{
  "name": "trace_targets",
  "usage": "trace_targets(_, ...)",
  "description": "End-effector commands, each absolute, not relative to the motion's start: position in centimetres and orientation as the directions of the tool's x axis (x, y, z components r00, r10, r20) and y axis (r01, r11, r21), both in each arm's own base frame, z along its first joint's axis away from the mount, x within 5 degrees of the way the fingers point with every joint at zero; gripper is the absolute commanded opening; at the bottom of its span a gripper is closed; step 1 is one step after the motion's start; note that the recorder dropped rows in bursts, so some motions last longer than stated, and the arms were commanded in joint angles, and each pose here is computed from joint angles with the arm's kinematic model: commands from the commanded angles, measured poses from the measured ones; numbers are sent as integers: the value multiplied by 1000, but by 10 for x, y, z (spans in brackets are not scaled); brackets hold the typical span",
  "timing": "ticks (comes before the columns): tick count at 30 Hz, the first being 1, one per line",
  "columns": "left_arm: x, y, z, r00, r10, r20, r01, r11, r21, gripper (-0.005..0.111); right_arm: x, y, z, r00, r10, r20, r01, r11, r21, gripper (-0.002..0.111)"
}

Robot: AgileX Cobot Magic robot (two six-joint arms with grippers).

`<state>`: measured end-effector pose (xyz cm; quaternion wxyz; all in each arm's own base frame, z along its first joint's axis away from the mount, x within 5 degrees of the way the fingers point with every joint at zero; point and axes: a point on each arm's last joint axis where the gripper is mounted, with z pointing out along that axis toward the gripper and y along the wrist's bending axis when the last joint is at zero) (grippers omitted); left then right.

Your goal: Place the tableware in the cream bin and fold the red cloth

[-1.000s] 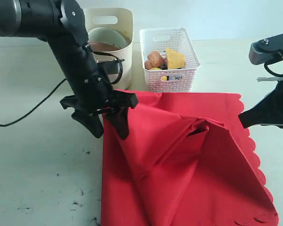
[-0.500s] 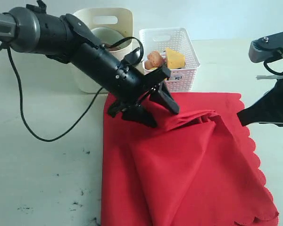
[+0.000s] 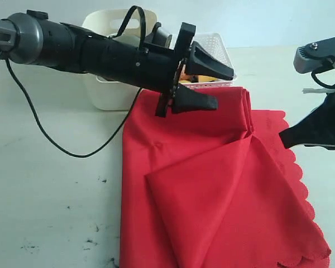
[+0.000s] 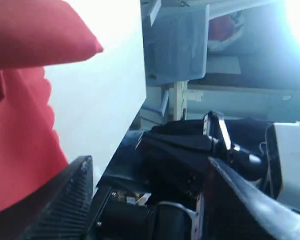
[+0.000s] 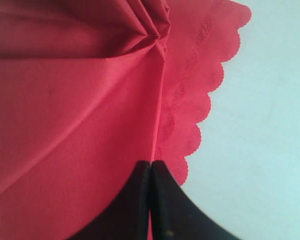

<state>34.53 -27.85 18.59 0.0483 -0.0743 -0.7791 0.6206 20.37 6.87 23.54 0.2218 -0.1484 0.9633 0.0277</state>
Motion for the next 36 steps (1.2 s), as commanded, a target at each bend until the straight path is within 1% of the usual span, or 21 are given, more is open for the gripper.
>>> trace_targets(1,338,-267,180,-958,287,-10,110,334,-936,62,204,69,238,-849,-274,-452,-302,953,-10,0)
trace_targets(4,331,-258,174,-925,381,-11,201,463,-864,62,204,69,238,-849,-274,-452,-302,953,-10,0)
trace_targets(7,328,-252,168,-906,422,-11,281,583,-763,62,204,70,238,-847,-276,-455,-304,953,-11,0)
trace_targets(8,327,-252,166,-902,431,-20,305,604,-737,62,204,70,238,-847,-276,-455,-304,953,-11,0)
trace_targets(12,323,-260,160,-885,460,-64,385,650,-655,62,205,70,238,-846,-273,-459,-304,953,-8,0)
trace_targets(15,317,-272,155,-854,507,-119,475,664,-577,62,205,70,238,-845,-273,-460,-304,953,-8,0)
trace_targets(16,312,-279,149,-828,544,-138,534,687,-492,62,205,70,238,-844,-273,-462,-304,953,-8,0)
trace_targets(17,309,-283,148,-819,556,-140,552,698,-456,62,205,70,238,-844,-273,-462,-304,953,-8,0)
trace_targets(18,304,-288,142,-798,586,-139,592,722,-358,62,205,70,238,-844,-273,-462,-304,953,-8,0)
trace_targets(20,297,-293,136,-774,621,-126,631,737,-244,62,205,70,238,-844,-273,-462,-304,953,-8,0)
trace_targets(21,294,-296,135,-767,629,-123,638,731,-240,62,205,70,238,-844,-273,-462,-304,953,-8,0)
trace_targets(23,279,-308,137,-742,661,-109,660,694,-287,62,205,70,238,-844,-273,-462,-304,953,-8,0)
trace_targets(25,248,-327,147,-668,741,-68,667,555,-497,62,205,70,238,-844,-273,-462,-304,953,-8,0)
trace_targets(26,231,-335,155,-613,788,-53,634,450,-629,62,205,70,238,-844,-273,-462,-304,953,-8,0)
trace_targets(27,218,-345,166,-585,805,-95,576,330,-748,62,205,70,238,-844,-273,-462,-304,953,-8,0)
trace_targets(28,211,-355,172,-595,788,-157,543,250,-802,62,205,70,238,-844,-273,-462,-304,953,-8,0)
trace_targets(29,204,-360,183,-601,778,-183,531,217,-819,62,205,70,238,-845,-273,-460,-304,953,-8,0)
trace_targets(31,196,-363,201,-547,786,-288,587,116,-801,62,204,70,238,-849,-274,-452,-303,953,-9,0)
trace_targets(33,195,-360,212,-528,788,-317,618,101,-779,62,204,70,238,-852,-266,-452,-299,954,2,0)
trace_targets(36,199,-354,220,-523,784,-334,639,101,-763,62,204,71,237,-854,-259,-451,-295,955,10,0)
